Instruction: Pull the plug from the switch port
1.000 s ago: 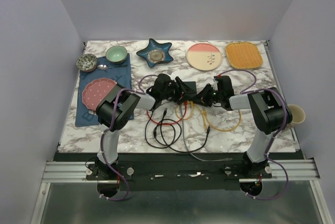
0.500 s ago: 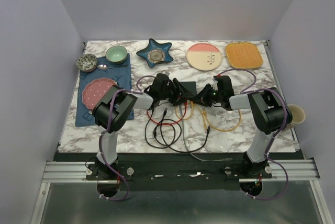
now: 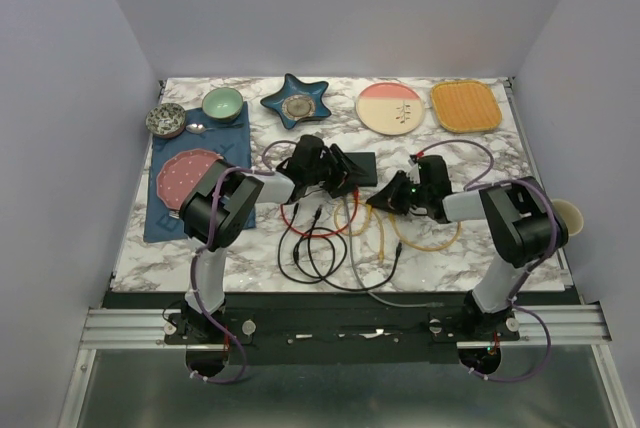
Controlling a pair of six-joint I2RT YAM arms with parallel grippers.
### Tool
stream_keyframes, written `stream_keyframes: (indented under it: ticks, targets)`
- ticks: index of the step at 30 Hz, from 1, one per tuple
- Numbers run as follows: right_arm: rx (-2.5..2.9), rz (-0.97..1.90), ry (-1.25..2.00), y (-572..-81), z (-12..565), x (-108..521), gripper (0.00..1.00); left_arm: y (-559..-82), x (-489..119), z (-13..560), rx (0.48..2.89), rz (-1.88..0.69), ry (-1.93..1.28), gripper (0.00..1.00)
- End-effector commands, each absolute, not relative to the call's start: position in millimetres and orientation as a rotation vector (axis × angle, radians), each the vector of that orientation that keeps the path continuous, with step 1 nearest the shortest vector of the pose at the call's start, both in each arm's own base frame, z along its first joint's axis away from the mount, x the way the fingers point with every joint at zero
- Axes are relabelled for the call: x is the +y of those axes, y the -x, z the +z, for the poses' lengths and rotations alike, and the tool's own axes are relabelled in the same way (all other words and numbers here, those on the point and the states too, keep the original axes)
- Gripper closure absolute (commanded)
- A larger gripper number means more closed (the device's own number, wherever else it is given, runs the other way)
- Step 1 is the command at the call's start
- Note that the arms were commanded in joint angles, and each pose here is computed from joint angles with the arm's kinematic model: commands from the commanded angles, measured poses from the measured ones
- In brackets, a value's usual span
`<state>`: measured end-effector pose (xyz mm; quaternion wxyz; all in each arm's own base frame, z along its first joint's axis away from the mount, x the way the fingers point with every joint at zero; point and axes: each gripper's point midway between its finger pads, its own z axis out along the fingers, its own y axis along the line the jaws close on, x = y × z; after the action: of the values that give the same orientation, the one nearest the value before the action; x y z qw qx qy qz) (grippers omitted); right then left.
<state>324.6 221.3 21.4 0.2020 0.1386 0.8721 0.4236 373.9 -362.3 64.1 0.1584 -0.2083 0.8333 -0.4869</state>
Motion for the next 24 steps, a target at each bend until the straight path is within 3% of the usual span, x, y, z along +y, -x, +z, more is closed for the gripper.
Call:
stream_keyframes:
  ticks: [1,4,10,11,13,14,17,20,24]
  targets:
    - [2.470,0.945,-0.463,-301.7,12.7,190.0,0.99,-394.5,-340.9,58.6,2.304,-1.334,0.681,0.31]
    - [2.449,0.699,-0.534,-308.0,16.8,156.3,0.99,-404.6,-322.1,79.1,2.226,-1.345,0.699,0.31]
    - [2.421,0.523,-0.605,-308.1,22.1,121.4,0.99,-415.0,-304.6,107.5,2.157,-1.367,0.667,0.30]
    - [2.422,0.526,-0.601,-309.7,22.7,122.0,0.84,-414.7,-305.7,112.1,2.151,-1.376,0.648,0.30]
    - [2.406,0.551,-0.593,-311.8,27.9,125.1,0.64,-413.8,-307.8,120.2,2.137,-1.401,0.623,0.30]
    - [2.391,0.571,-0.585,-310.6,30.1,126.5,0.47,-413.4,-308.4,122.0,2.132,-1.408,0.614,0.30]
    - [2.291,0.710,-0.492,-323.5,59.8,144.1,0.30,-413.2,-310.1,128.9,2.111,-1.434,0.596,0.30]
    - [2.240,0.844,-0.398,-335.2,84.9,169.7,0.26,-413.2,-310.4,128.3,2.111,-1.437,0.598,0.30]
    - [2.169,1.001,-0.326,-352.2,107.7,198.9,0.28,-412.7,-310.2,120.7,2.130,-1.426,0.608,0.30]
